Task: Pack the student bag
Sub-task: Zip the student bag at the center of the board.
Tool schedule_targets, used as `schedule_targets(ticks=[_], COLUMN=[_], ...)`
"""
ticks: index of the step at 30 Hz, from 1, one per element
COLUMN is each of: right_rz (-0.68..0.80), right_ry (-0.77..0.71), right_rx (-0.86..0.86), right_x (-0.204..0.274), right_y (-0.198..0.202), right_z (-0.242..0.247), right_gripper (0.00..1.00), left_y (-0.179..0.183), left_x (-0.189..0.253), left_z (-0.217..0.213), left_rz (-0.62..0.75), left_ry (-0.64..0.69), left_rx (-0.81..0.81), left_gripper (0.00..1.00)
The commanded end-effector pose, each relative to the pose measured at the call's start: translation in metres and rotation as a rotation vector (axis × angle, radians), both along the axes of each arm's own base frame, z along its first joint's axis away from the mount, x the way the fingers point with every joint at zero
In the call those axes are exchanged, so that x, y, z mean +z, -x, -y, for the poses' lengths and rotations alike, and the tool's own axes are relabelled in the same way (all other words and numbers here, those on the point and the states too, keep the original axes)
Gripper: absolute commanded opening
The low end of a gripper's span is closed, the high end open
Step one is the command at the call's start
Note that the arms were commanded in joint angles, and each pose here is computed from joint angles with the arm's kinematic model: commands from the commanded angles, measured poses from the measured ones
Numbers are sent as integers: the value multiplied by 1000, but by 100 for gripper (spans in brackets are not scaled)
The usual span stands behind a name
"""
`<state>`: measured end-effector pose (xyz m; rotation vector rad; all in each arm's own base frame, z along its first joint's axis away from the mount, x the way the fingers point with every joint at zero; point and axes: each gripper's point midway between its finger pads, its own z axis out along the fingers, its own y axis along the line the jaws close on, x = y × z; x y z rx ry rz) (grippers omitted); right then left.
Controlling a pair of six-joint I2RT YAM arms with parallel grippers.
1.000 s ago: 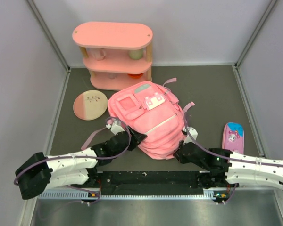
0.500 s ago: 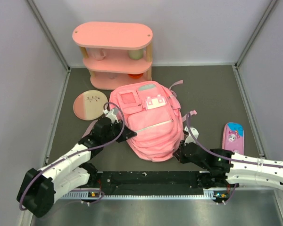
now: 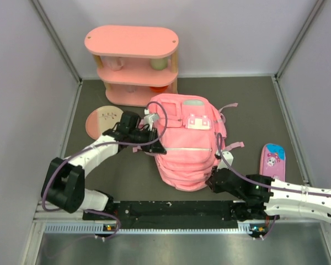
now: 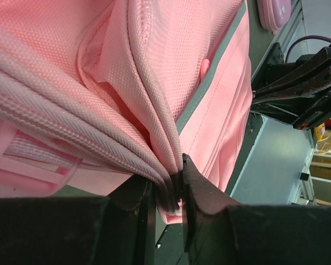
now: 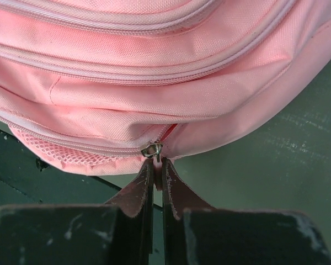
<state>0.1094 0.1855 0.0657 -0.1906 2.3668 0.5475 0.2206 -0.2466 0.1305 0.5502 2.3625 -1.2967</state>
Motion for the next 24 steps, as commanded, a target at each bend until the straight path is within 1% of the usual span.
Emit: schedule_targets(ticks=[1,2,3,4,5,6,7,8,9,10,11,12,13,14,15,16,17,18,20,21,22,24], right_rz=[35,35,38,39,37,37,37,34,35,32,32,33,32,34,33,33,33,34,36,35,35,37], right_ry=[61,58,54,50,46,39,24,19,13,11,7,5,6,4,1,0,0,-2,-4,-5,-3,-6], right_rx=[-41,-40,-37,-37,-37,-37,-38,-36,-35,-37,-45,-46,-47,-50,-52,-55,-59,-59,-64,-66,-65,-66], right_x=[1,2,3,4,4,5,7,7,8,7,7,7,6,6,7,6,6,7,7,7,7,7], right_y=[-7,-7,-8,-8,-8,-8,-8,-8,-8,-7,-8,-8,-8,-9,-9,-9,-10,-10,-10,-11,-11,-11], right_z=[16,16,15,14,13,12,9,8,7,6,6,6,6,6,6,6,6,6,6,6,5,5], right_gripper=[0,0,0,0,0,0,0,0,0,0,0,0,0,0,0,0,0,0,0,0,0,0], left_y=[-1,-9,-18,-21,-22,-29,-28,-27,-27,-25,-18,-18,-13,-3,0,6,16,21,33,35,39,39], left_x=[21,11,14,14,4,16,17,7,12,11,-2,2,0,-14,-6,-6,-20,-10,-20,-13,-12,-5], left_z=[7,3,3,2,-3,-2,-3,-10,-14,-18,-24,-30,-33,-39,-42,-40,-44,-43,-41,-40,-34,-29], left_rz=[45,35,67,40,26,78,40,30,42,9,-26,-8,-53,-94,-77,-125,-161,-141,-193,-181,-202,-191], left_ry=[33,-12,-10,-7,-30,4,23,7,9,16,0,5,21,13,52,83,80,124,134,171,196,266], left_rx=[-118,-53,-8,49,107,150,207,260,305,359,397,450,499,533,567,609,637,653,724,746,782,826], left_gripper=[0,15,23,32,49,65,84,88,99,99,99,99,99,99,99,99,99,99,99,99,99,99])
